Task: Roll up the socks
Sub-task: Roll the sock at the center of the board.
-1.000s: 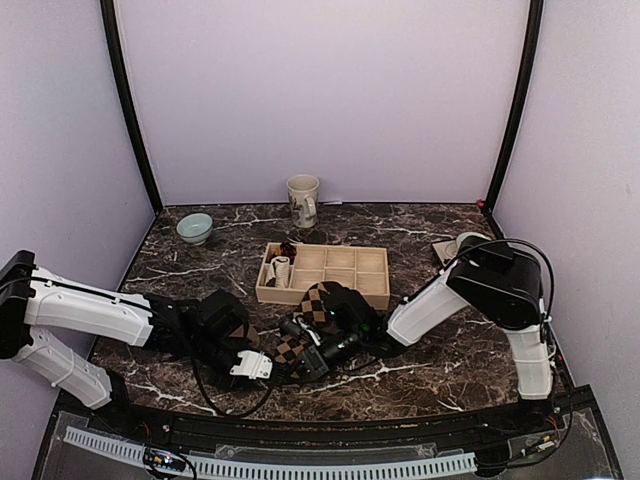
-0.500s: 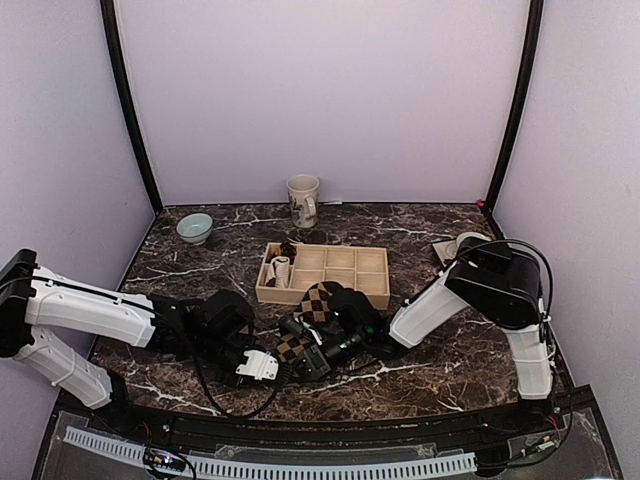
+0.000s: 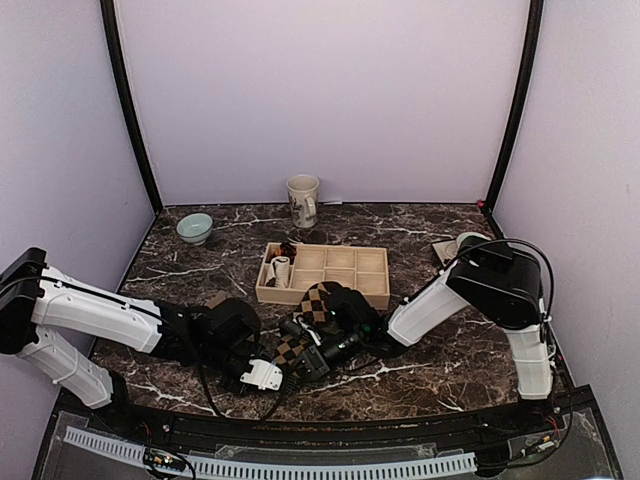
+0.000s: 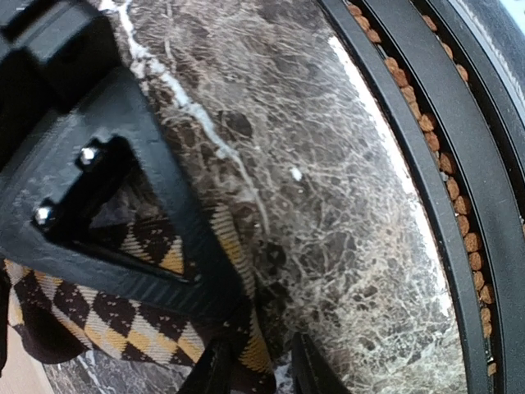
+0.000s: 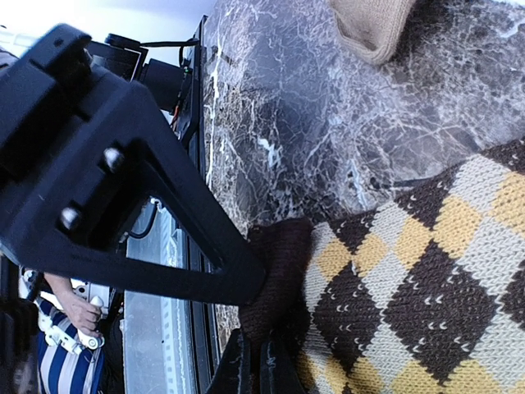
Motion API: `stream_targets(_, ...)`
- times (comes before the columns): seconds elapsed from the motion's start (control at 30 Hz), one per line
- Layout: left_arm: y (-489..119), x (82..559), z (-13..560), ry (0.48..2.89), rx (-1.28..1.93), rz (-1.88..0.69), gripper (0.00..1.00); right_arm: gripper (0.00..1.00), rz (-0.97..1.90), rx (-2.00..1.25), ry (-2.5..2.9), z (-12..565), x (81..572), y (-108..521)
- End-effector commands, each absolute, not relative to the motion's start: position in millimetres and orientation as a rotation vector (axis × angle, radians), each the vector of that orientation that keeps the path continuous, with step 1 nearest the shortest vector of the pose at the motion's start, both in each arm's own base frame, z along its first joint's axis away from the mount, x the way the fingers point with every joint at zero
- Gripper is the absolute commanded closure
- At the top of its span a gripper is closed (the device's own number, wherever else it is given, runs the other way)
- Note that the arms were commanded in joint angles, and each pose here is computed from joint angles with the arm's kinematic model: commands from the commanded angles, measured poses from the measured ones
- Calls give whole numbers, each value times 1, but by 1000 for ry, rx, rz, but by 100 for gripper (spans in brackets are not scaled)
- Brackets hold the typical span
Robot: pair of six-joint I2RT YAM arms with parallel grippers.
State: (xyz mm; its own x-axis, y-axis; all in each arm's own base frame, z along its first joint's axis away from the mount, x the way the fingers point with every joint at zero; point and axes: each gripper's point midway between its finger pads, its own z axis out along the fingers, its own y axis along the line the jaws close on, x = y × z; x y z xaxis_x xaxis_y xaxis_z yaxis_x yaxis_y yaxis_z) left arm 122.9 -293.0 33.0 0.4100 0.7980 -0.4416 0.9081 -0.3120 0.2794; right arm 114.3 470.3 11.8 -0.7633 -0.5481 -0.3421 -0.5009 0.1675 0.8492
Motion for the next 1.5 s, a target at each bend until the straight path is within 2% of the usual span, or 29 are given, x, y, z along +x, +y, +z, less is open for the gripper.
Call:
stream_targets(0.0, -286, 116, 19, 1429, 2232, -285, 72, 100, -1005, 884, -2599, -132, 87, 379)
stream_targets(0.23, -288, 121, 14, 1430, 2217, -253, 77, 98, -986, 916, -2606, -132, 86, 376)
stream_targets(0.37, -287, 120, 9, 1435, 2226, -255, 88, 87, -1013, 958, -2621, -124, 88, 382)
stream_targets(0.47, -285, 117, 5, 1436, 2238, -270, 98, 69, -1034, 978, -2639, -115, 93, 387)
stream_targets(0.6, -283, 114, 5, 1434, 2245, -280, 100, 55, -1060, 1009, -2689, -100, 103, 391)
stream_targets(0.83, -282, 107, 4, 1435, 2277, -322, 99, 48, -1131, 1043, -2834, -56, 127, 392)
stream_targets(0.97, -283, 103, 5, 1428, 2310, -351, 99, 45, -1025, 1048, -2979, -47, 140, 373)
stream_targets(1.0, -284, 102, 5, 1426, 2317, -361, 99, 34, -1003, 1053, -3021, -44, 145, 368)
stream_targets(1.03, -285, 101, 6, 1424, 2322, -365, 99, 6, -987, 1055, -3086, -35, 153, 364)
stream_targets(1.07, -286, 100, 6, 1422, 2327, -374, 99, 1, -977, 1052, -3143, -27, 160, 361)
stream_targets(1.13, -286, 98, 7, 1422, 2338, -393, 99, 1, -978, 1105, -3274, -1, 174, 359)
stream_targets(1.23, -288, 97, 8, 1424, 2343, -412, 99, 1, -712, 1175, -3546, 29, 194, 344)
stream_targets(1.37, -289, 95, 7, 1422, 2350, -428, 99, 1, -391, 786, -3828, 42, 217, 296)
stream_targets(1.47, -290, 95, 7, 1425, 2354, -431, 99, 1, -475, 472, -3930, 57, 222, 276)
